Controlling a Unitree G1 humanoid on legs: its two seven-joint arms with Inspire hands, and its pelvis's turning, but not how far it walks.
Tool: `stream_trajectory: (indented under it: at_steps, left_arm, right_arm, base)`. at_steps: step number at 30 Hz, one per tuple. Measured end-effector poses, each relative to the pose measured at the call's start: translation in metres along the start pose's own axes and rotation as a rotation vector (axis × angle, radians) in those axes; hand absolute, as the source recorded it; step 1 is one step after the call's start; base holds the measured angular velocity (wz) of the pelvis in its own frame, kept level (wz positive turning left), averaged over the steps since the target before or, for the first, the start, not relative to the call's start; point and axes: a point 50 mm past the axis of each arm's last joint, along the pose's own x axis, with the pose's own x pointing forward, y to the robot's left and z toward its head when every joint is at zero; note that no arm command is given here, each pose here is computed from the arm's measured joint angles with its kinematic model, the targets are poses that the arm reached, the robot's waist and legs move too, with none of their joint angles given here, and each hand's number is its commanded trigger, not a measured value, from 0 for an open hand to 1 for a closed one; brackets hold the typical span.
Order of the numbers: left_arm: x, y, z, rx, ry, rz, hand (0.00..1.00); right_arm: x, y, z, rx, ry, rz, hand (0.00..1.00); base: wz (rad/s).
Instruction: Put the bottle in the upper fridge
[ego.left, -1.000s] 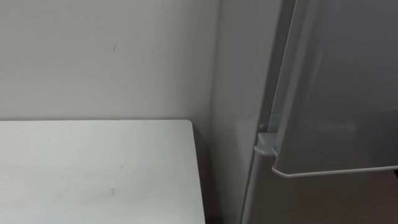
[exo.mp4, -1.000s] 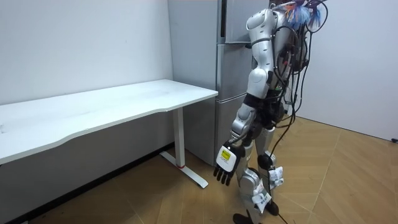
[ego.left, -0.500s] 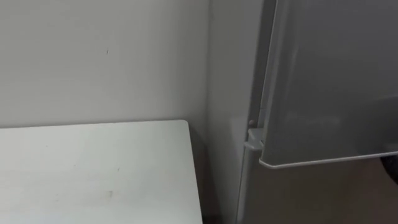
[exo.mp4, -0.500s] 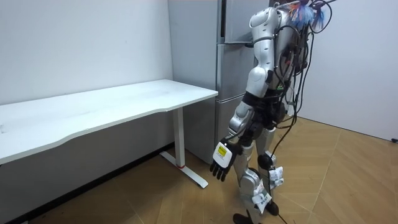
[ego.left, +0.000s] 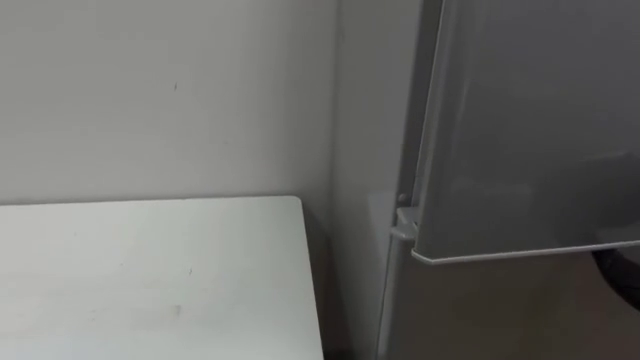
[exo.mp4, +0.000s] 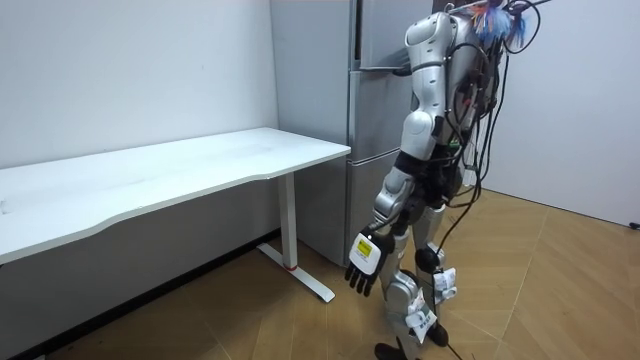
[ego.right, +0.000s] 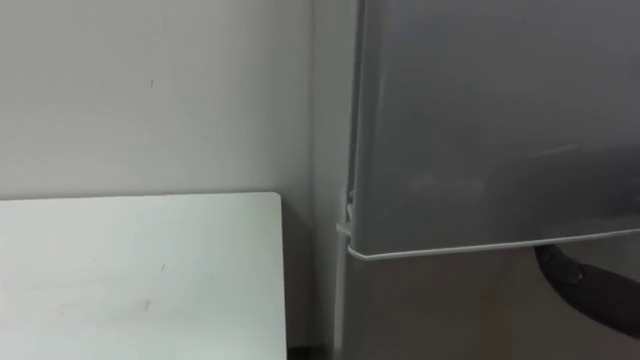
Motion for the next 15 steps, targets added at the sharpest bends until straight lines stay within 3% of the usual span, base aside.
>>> stream_trajectory:
  at_steps: [15]
  left_arm:
    - [0.0,0.003,0.002,0.038,-0.004,0.005,0.0]
  right_arm:
    - [0.001,0.018,0.004,0.048,-0.005,0.064,0.0]
  base:
    - [0.0]
